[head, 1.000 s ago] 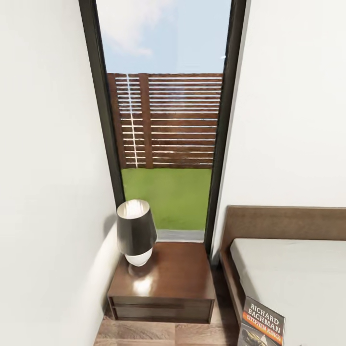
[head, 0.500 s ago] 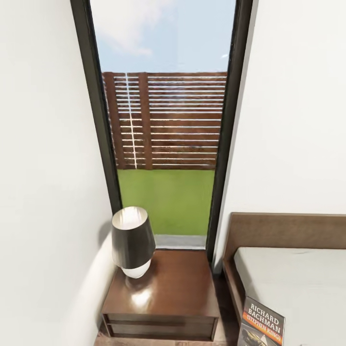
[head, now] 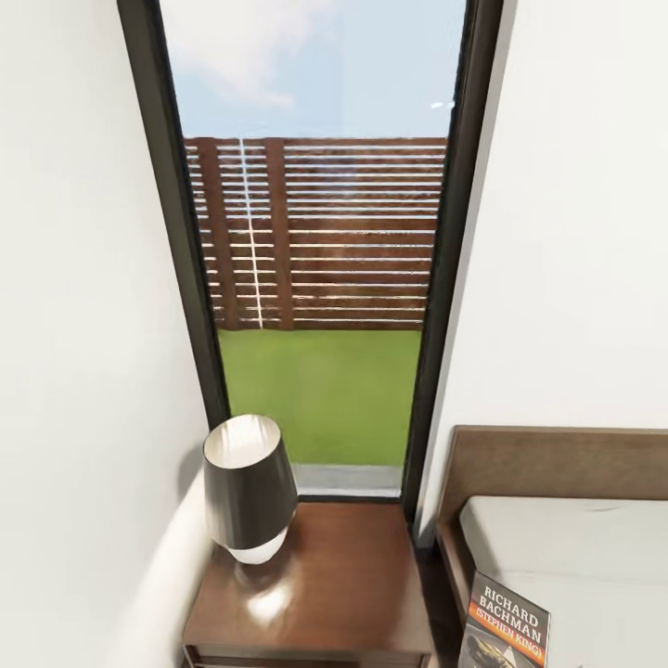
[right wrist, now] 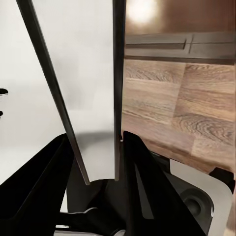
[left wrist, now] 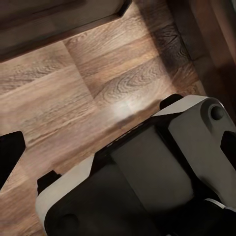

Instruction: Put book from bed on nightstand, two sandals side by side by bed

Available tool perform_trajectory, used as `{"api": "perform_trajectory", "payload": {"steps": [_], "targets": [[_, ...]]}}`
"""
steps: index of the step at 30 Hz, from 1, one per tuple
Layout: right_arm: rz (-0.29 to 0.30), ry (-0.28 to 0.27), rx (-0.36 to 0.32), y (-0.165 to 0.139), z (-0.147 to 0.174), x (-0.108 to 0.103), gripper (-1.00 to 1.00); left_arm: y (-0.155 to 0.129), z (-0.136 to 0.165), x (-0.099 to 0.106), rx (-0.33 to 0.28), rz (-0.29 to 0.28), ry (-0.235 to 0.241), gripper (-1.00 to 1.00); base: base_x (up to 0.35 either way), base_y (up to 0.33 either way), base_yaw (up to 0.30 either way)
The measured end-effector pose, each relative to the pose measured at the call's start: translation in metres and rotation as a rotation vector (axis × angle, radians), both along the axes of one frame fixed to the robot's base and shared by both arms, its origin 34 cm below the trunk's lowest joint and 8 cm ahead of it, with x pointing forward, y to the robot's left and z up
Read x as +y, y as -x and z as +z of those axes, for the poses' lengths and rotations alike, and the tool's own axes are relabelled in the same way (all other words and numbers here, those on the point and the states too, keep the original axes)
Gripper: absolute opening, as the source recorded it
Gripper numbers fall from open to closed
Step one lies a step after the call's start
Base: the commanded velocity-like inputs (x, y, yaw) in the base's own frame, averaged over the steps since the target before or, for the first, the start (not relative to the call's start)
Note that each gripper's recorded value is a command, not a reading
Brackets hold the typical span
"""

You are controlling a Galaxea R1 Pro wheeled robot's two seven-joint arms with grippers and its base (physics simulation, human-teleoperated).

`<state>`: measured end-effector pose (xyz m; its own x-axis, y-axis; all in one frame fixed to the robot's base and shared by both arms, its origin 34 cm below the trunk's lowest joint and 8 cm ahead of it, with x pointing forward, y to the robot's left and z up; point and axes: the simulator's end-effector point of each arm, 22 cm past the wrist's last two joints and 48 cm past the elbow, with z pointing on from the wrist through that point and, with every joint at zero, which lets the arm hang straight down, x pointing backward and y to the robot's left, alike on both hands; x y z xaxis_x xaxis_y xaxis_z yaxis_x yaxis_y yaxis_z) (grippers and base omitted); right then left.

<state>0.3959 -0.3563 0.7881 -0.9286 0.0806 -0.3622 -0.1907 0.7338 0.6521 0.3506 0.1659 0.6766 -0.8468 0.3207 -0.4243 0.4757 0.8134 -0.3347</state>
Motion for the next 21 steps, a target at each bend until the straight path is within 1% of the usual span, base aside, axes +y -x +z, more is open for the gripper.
{"api": "perform_trajectory", "payload": {"steps": [2,5,13,16,18,21], "targets": [[0.000,0.000,0.000,0.0000,0.0000,0.0000,-1.00,0.0000,0.0000,0.0000,0.000,0.000,0.000,1.00,0.214,0.000,0.000],[-0.005,-0.002,-0.003,-0.0014,0.0004,-0.0001,-1.00,-0.0002,0.0000,-0.0006,0.000,0.000,0.001,1.00,0.086,0.000,0.000],[-0.003,-0.003,-0.002,-0.0011,0.0004,0.0004,-1.00,-0.0003,-0.0001,-0.0001,0.000,0.000,0.000,1.00,0.011,0.000,0.000],[-0.001,-0.010,-0.001,-0.0013,-0.0003,0.0052,-1.00,-0.0003,-0.0001,0.0000,0.000,0.000,0.000,1.00,0.000,0.000,0.000],[-0.001,-0.015,0.007,0.0012,-0.0023,0.0090,-1.00,-0.0002,-0.0002,0.0000,0.000,0.000,0.000,1.00,0.000,0.000,0.000],[-0.011,-0.016,0.021,0.0058,-0.0049,0.0086,-1.00,-0.0002,-0.0002,0.0000,0.000,0.000,0.000,1.00,0.000,0.000,0.000]]}}
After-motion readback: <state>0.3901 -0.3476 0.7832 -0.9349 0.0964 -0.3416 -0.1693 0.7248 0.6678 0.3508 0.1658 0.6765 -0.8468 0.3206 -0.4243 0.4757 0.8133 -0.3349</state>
